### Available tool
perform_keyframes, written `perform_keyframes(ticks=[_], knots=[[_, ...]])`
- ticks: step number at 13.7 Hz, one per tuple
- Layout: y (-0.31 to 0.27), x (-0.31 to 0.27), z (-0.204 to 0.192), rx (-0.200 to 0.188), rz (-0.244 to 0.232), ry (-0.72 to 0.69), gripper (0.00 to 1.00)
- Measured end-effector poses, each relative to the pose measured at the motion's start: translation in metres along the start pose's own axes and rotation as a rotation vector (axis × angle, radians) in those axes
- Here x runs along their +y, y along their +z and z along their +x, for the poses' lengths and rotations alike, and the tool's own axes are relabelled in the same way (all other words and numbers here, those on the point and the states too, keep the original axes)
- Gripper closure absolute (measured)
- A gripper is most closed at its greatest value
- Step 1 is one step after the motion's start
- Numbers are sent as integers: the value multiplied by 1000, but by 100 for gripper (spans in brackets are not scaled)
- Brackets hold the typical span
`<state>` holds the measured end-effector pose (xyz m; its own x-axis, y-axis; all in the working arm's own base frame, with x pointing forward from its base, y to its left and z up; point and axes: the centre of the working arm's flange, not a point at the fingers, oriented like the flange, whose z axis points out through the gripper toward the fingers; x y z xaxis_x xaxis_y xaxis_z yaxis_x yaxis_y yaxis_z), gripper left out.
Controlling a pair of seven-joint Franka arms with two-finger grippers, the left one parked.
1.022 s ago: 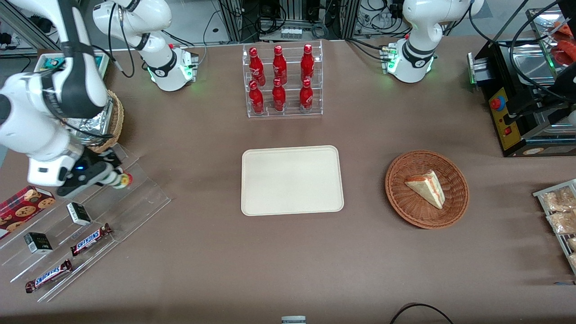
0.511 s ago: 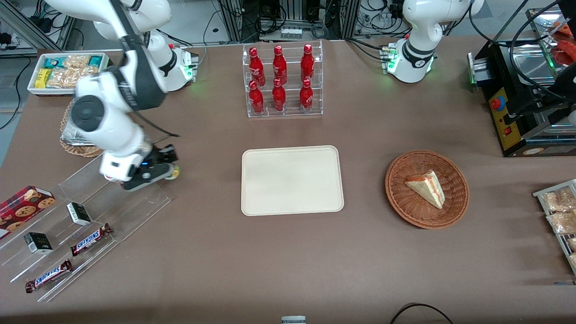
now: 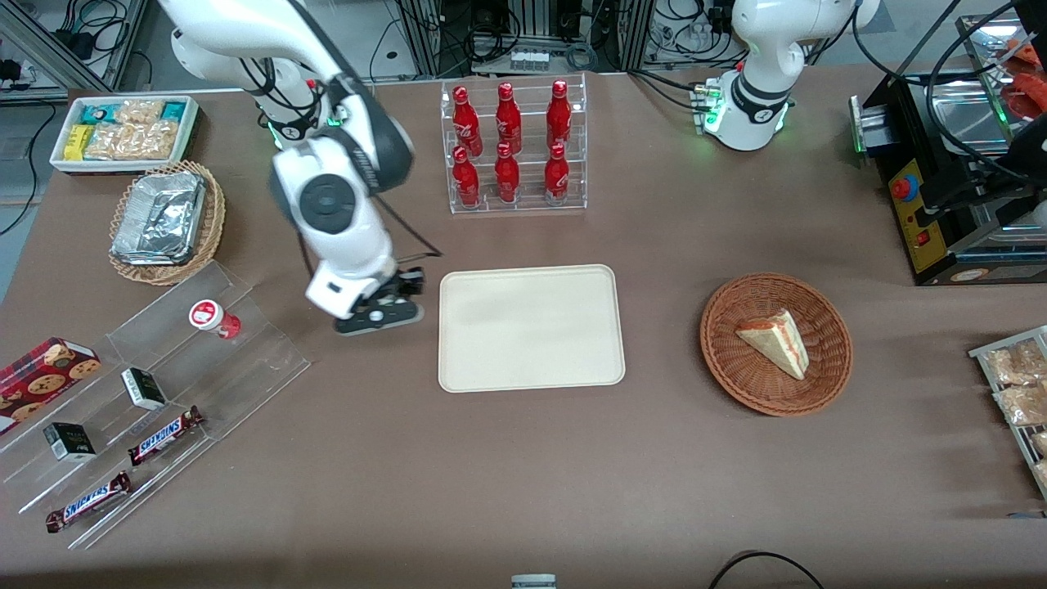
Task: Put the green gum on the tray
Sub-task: 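Lift the gum container and carry it over the beige tray, then lower the gum container onto the beige tray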
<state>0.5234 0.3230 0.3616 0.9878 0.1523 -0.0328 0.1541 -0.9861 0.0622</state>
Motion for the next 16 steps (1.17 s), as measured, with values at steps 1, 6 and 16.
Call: perform_keyframes(ticks=[1,6,16], knots=[[6,-20,3,7,-2,28,41],[40,-96,12,20,31,151,41],[105,-179,13,75,56,270,41]])
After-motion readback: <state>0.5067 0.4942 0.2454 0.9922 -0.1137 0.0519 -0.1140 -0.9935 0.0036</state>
